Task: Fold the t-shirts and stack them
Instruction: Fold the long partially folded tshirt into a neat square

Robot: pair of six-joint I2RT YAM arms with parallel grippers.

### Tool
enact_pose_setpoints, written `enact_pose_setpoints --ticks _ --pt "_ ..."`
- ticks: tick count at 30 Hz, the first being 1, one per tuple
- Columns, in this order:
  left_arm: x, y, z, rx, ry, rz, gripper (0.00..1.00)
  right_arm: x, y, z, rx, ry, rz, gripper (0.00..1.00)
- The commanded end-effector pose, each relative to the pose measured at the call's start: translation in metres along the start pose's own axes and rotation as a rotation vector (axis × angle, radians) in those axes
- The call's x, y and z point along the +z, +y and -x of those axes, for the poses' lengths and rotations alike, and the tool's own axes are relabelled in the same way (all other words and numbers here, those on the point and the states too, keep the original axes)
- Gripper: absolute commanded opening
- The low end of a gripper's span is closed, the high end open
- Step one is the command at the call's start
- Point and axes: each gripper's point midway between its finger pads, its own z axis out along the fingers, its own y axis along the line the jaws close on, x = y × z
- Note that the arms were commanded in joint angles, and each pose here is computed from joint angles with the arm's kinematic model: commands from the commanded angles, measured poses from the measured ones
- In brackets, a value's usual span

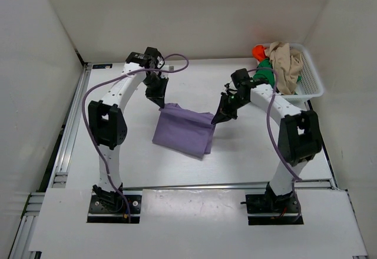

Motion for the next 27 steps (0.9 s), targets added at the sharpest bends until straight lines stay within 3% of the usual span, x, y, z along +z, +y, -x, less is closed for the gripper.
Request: enact_pose_setpoints --ticks 1,3,5,6,8,9,10,14,15,17,18,20,22,27 --pt "-0.008 0.011 0.021 -0.005 -0.069 0.002 0.1 0.011 -0.012 0.017 0.047 0.038 0.008 0.0" --pt "0.004 0.02 0.032 -0.012 -0.08 0.005 0.14 0.015 -0.018 0.036 0.071 0.011 0.015 0.0" --pt "0.019 0.032 0.046 -0.016 -0.103 0.022 0.23 0.024 -0.025 0.063 0.12 -0.031 0.031 0.08" --pt "0.021 0.038 0.053 -0.02 -0.122 0.034 0.4 0.026 -0.025 0.074 0.126 -0.05 0.04 0.25" --pt "0.027 0.052 0.063 -0.036 -0.148 0.042 0.61 0.033 -0.021 0.107 0.117 -0.091 0.06 0.47" --pt "0.033 0.067 0.07 -0.053 -0.162 0.063 0.66 0.031 -0.019 0.122 0.114 -0.113 0.069 0.57" --pt "0.028 0.075 0.079 -0.055 -0.195 0.082 0.7 0.035 -0.025 0.136 0.125 -0.12 0.068 0.59" --pt "-0.001 0.105 0.094 -0.076 -0.288 0.213 0.71 0.003 -0.001 0.161 0.027 -0.222 0.091 0.62" --pt "-0.028 0.102 0.096 -0.068 -0.35 0.245 0.69 -0.008 0.001 0.152 0.008 -0.239 0.085 0.62" --pt "-0.018 0.087 0.09 -0.03 -0.388 0.224 0.69 -0.014 -0.013 0.142 0.002 -0.274 0.012 0.59" --pt "-0.029 0.068 0.09 0.004 -0.434 0.191 0.77 -0.021 -0.012 0.13 -0.021 -0.29 -0.012 0.59" --pt "-0.007 0.043 0.085 0.052 -0.42 0.13 0.84 -0.004 -0.038 0.105 -0.008 -0.242 -0.077 0.62" --pt "0.02 0.041 0.088 0.057 -0.374 0.099 0.84 0.006 -0.048 0.097 -0.021 -0.224 -0.107 0.65" --pt "0.048 0.028 0.125 0.082 -0.364 0.001 0.85 0.034 -0.056 0.109 -0.056 -0.153 -0.083 0.66"
